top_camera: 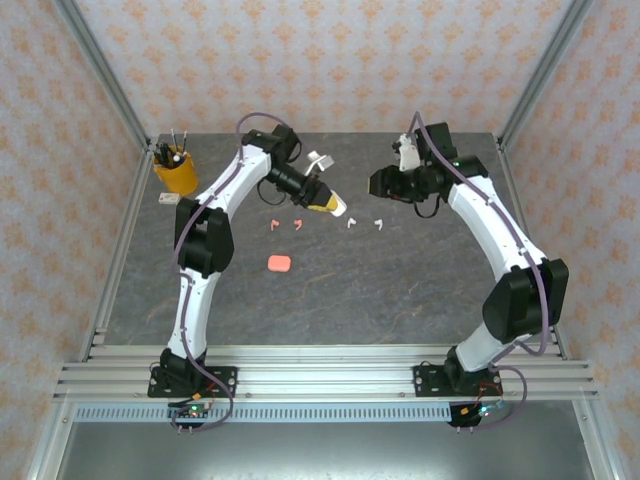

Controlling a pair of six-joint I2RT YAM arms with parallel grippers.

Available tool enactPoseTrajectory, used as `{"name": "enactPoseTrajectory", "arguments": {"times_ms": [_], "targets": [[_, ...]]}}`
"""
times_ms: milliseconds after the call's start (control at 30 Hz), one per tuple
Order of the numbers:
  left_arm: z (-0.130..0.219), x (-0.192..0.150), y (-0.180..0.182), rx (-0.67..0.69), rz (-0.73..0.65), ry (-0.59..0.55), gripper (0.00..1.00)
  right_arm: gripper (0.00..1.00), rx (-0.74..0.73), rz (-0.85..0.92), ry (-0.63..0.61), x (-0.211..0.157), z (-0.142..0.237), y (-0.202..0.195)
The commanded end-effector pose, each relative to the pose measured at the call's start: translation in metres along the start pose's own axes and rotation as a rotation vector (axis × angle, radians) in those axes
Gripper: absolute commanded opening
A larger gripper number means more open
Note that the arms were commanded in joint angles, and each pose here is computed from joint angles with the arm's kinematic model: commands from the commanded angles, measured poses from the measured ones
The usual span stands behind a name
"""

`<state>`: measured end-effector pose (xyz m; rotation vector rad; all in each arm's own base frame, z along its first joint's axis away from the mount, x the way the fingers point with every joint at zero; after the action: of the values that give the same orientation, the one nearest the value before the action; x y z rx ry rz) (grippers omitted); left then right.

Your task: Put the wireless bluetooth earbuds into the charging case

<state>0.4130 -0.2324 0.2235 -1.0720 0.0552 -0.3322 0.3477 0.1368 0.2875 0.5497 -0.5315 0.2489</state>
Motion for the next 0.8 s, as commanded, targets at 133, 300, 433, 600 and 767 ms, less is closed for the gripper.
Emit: {"name": "enactPoseTrajectory", "arguments": {"times_ms": [133,300,433,600,767], "targets": [[0.011,0.022,-0.054,0.228,-0.137,-0.224,0.00,0.48,-0.200,-0.235,-0.072,-0.013,0.019,-0.019],[0.012,0.024,-0.067,0.385,-0.182,-0.369,0.00,0.48,-0.274,-0.338,-0.066,-0.028,0.018,-0.031],[0.011,0.024,-0.069,0.497,-0.216,-0.469,0.00,0.48,-0.303,-0.371,-0.052,-0.037,0.014,-0.036],[0.006,0.013,-0.070,0.730,-0.311,-0.574,0.00,0.48,-0.359,-0.391,-0.036,-0.045,0.014,-0.044],[-0.008,-0.002,-0.079,0.742,-0.382,-0.651,0.00,0.48,-0.400,-0.405,-0.022,-0.047,0.012,-0.049]]}}
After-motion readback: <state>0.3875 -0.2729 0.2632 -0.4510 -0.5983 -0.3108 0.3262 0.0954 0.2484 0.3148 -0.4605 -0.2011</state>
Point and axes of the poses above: each hand's point on the last joint's axis, 136 mm out from that joint toward the fingers, its own z axis back along the fingers, its own y axis along the line the jaws close on, x = y × z, the point moved 7 cm from there along z, back along the fingers, and after that the axes turned 11 degrees about z, right-handed, at the moved point
